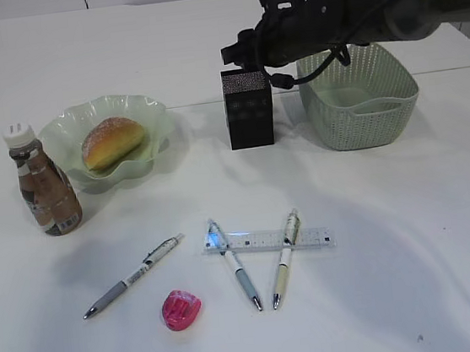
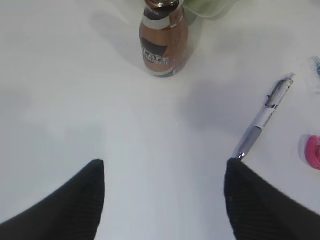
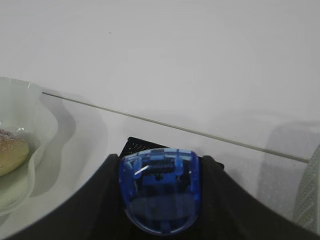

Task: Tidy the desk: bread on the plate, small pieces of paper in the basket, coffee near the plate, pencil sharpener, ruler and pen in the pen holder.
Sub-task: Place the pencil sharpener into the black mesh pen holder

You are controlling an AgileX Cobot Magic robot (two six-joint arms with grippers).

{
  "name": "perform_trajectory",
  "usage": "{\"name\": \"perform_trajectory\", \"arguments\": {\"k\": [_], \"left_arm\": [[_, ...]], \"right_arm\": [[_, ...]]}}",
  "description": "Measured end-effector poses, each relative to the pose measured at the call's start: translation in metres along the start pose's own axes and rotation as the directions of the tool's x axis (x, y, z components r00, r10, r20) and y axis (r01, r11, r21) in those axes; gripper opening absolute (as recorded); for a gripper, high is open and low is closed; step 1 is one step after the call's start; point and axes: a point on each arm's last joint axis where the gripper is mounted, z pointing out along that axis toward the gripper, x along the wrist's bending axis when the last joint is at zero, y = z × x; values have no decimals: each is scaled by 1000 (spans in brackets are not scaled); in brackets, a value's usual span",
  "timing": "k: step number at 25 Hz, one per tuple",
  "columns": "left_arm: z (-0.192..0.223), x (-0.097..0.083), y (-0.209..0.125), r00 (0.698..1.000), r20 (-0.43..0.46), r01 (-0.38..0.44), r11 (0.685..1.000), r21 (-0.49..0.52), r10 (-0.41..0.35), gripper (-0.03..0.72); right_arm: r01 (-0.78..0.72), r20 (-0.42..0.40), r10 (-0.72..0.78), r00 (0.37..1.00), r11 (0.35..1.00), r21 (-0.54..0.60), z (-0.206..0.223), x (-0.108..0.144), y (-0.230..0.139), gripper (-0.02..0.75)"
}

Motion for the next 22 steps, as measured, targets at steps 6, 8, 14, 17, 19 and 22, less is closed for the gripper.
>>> {"name": "perform_trajectory", "arguments": {"k": [6,8,14,17,19,22], "left_arm": [[0,0,0,1000,0,0,1000,0,0,525],[0,0,0,1000,0,0,1000,-2,0,525],[0,0,2,1000,2,0,1000,-21,0,525],[0,0,2,1000,2,0,1000,-23,0,525],[0,0,2,1000,2,0,1000,-23,0,525],[0,0,2,1000,2,0,1000,-23,0,525]], "right_arm": [[-2,6,2,1000,1000,10,10,-2,-10,354],[-4,6,4,1000,1000,15,12,-2,-13,354],[-6,15,6,1000,1000,-14,12,-3,-10,354],[-6,17,6,1000,1000,-26,12,-3,-9,354],[-6,19,7,1000,1000,-31,12,-3,-8,354],[-6,19,7,1000,999,-32,12,-3,-8,354]]}}
